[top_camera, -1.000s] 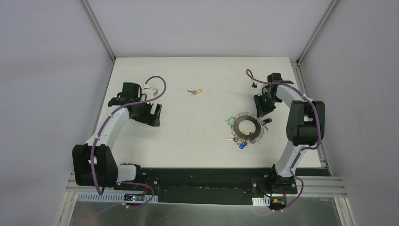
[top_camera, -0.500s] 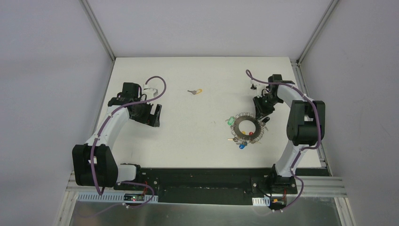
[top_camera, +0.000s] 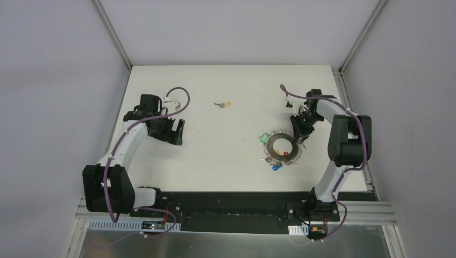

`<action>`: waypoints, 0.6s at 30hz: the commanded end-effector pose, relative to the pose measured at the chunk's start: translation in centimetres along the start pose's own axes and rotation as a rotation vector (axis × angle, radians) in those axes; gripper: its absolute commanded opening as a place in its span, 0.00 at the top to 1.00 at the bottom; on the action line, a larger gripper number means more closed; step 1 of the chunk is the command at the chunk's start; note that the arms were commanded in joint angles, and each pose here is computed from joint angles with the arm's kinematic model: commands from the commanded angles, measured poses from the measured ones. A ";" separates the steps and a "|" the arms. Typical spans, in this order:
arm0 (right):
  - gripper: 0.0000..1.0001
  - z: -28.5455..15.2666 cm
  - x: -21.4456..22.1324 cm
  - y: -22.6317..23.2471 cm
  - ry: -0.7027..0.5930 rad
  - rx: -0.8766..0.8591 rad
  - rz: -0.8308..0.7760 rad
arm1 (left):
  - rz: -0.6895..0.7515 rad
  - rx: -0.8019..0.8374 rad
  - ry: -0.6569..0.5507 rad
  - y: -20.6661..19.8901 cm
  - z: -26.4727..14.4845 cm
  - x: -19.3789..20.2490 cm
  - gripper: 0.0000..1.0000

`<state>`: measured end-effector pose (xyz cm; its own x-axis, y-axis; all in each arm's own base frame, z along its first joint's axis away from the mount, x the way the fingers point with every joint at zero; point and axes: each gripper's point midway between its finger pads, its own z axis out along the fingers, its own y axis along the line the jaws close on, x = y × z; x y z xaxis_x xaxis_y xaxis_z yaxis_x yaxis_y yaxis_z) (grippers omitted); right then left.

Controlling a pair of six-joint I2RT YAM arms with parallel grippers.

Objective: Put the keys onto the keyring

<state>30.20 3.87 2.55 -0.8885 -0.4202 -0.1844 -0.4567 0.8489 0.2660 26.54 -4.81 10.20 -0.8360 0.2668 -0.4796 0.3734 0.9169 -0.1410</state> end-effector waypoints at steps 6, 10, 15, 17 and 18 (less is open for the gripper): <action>0.86 -3.2 -0.5 0.4 -0.095 0.021 0.009 | 0.017 -0.004 -0.009 0.2 -0.6 -0.7 0.10; 0.76 -4.1 -2.3 0.2 -0.174 0.025 0.026 | 0.018 -0.007 -0.008 0.3 -0.7 -0.7 0.10; 0.64 -3.6 -2.9 0.4 -0.183 -0.003 0.052 | 0.021 -0.010 -0.009 0.3 -0.8 -0.7 0.10; 0.60 -3.2 -2.9 0.5 -0.180 -0.017 0.063 | 0.021 -0.009 -0.009 0.3 -0.7 -0.7 0.10; 0.59 -3.0 -2.9 0.6 -0.182 -0.018 0.068 | 0.020 -0.008 -0.009 0.3 -0.8 -0.7 0.10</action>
<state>31.47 3.89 5.19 -0.8954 -0.3349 -0.2933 -0.4133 0.8702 0.2681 26.41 -4.77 10.15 -0.8372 0.2708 -0.4751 0.3757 0.9161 -0.1400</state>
